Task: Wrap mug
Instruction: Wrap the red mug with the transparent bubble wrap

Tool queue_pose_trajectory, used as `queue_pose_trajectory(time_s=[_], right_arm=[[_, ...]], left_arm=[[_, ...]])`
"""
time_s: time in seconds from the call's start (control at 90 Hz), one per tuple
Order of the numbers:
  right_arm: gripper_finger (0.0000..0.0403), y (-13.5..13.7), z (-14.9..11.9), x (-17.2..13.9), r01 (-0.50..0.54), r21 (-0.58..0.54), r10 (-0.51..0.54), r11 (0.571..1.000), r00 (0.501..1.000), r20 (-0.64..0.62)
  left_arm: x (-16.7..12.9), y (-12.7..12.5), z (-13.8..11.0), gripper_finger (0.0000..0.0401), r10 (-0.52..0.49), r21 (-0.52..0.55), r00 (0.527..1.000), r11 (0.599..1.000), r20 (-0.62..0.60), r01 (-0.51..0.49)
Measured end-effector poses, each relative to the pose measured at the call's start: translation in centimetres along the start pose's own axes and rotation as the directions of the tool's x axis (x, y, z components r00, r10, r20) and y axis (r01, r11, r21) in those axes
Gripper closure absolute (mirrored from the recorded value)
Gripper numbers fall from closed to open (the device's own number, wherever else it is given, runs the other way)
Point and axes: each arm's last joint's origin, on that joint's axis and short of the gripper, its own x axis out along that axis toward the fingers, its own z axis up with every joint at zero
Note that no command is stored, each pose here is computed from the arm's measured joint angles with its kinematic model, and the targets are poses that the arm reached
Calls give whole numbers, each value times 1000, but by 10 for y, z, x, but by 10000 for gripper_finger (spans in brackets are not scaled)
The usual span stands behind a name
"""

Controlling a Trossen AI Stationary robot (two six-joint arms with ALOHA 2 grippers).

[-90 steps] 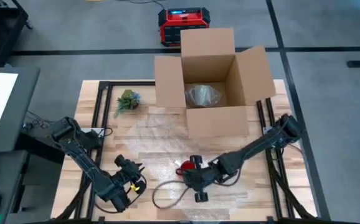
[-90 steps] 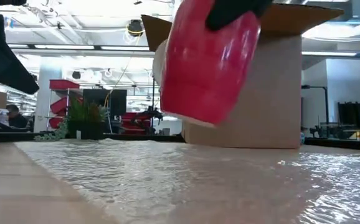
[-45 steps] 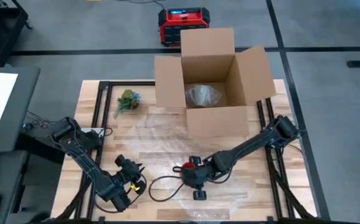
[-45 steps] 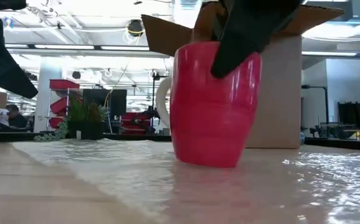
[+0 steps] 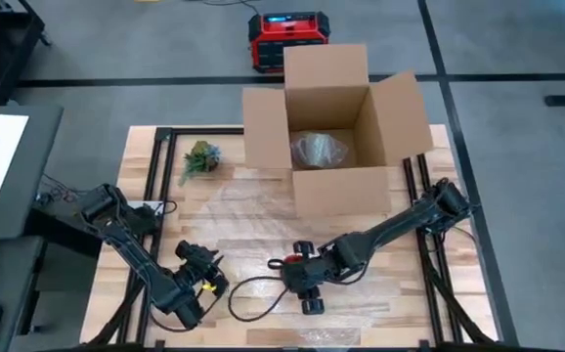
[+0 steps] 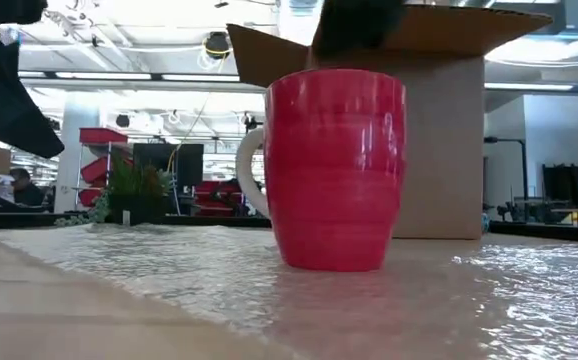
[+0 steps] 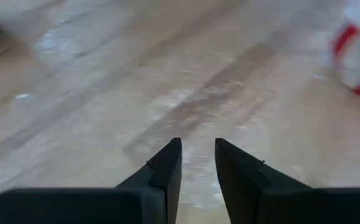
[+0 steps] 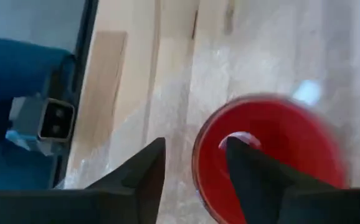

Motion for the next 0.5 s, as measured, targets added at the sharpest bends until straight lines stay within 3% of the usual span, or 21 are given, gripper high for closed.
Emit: queue_pose_trajectory(time_s=[0.144,0.3,0.378,0.5], right_arm=[[250,29,0,-30,43,-52,-39,998,995,92],[261,71,-17,-52,80,-77,-65,994,982,177],[265,92,-28,-57,116,-91,-94,989,972,215],[269,118,-45,-59,177,-121,-141,977,955,263]], left_arm=[[14,14,10,277,186,-8,981,982,-60,-187],[41,30,9,232,330,15,928,943,-174,-333],[53,41,7,210,347,19,907,936,-238,-352],[64,60,5,182,273,-56,921,952,-278,-300]])
